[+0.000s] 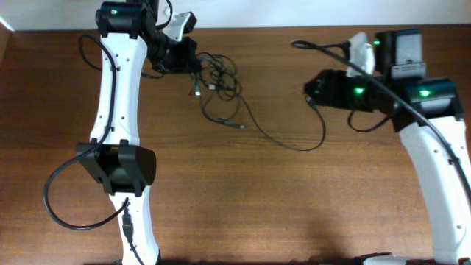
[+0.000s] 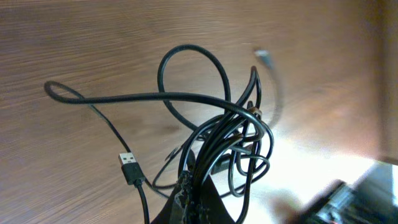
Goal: Untangle cables
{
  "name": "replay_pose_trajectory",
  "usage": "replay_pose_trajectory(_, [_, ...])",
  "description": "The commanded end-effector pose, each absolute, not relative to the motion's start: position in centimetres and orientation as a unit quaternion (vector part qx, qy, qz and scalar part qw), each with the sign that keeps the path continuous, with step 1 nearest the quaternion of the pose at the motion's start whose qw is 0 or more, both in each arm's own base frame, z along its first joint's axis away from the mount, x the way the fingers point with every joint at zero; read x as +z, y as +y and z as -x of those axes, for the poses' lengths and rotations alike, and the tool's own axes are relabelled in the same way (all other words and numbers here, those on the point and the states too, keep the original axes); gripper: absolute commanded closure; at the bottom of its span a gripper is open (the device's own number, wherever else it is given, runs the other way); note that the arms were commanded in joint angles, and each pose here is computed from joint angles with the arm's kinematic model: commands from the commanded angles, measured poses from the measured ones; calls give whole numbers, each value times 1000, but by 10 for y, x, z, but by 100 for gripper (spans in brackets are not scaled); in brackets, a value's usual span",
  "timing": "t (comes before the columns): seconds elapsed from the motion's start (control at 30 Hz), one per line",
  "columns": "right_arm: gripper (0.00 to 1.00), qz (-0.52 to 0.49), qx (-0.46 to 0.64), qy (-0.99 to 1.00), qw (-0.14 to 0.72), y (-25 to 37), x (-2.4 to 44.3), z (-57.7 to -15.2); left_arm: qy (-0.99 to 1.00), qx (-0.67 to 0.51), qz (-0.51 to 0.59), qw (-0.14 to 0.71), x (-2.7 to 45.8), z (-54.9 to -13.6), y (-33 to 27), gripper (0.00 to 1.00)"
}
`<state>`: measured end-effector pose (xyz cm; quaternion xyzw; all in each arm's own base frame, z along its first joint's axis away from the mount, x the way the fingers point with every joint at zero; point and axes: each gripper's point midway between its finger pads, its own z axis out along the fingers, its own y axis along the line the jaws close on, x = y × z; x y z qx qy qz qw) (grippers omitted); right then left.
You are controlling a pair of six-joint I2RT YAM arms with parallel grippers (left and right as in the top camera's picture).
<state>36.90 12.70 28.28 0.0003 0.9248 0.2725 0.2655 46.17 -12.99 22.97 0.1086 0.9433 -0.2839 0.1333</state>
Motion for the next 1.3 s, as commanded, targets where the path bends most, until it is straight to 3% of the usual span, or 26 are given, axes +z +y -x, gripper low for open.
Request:
replay_pose_trajectory(0.0, [37,-11,300,922,243,158,266,-388,878,-428,-158,145,281,-439,-171,100])
replay_pose_trajectory(0.33, [40,7,301,931,208,235,192,-426,862,-452,-203,104,284,-409,-223,100])
replay_pose_trajectory(0.47, [57,-11,287,936,204,234,178,-433,850,-476,-199,109,292,-411,-222,100])
replay_pose_trajectory(0.6, [60,-12,285,935,208,235,179,-434,797,-559,-190,131,324,-417,-213,100])
replay_pose_trajectory(0.63, [65,-18,286,936,205,235,178,-434,790,-568,-188,133,328,-418,-211,100])
replay_pose_trajectory(0.7, [87,-23,274,940,202,231,173,-433,783,-576,-181,151,334,-426,-198,100])
replay_pose_trajectory(0.73, [96,-30,261,945,196,225,169,-431,793,-560,-176,163,329,-433,-188,100])
replay_pose_trajectory(0.87, [96,-44,226,958,174,189,169,-418,900,-375,-109,193,274,-471,-114,100])
replay_pose_trajectory(0.97, [96,-68,167,961,208,135,204,-403,959,-202,-28,198,241,-489,-45,100])
replay_pose_trajectory(1.07, [96,-86,138,956,243,102,239,-384,971,-135,-15,197,233,-491,-22,100])
replay_pose_trajectory(1.1, [96,-90,137,953,256,91,253,-376,974,-115,-11,197,231,-491,-15,96])
replay_pose_trajectory(1.13, [96,-96,139,948,269,83,267,-367,976,-96,-7,195,229,-490,-8,72])
replay_pose_trajectory(1.17, [96,-95,144,944,281,80,278,-359,976,-96,-7,193,229,-490,-9,40])
replay_pose_trajectory(1.2, [96,-85,157,940,290,84,289,-352,976,-104,-9,193,229,-489,-12,30])
replay_pose_trajectory(1.27, [96,-71,184,937,287,96,295,-346,972,-133,-19,193,232,-489,-25,30])
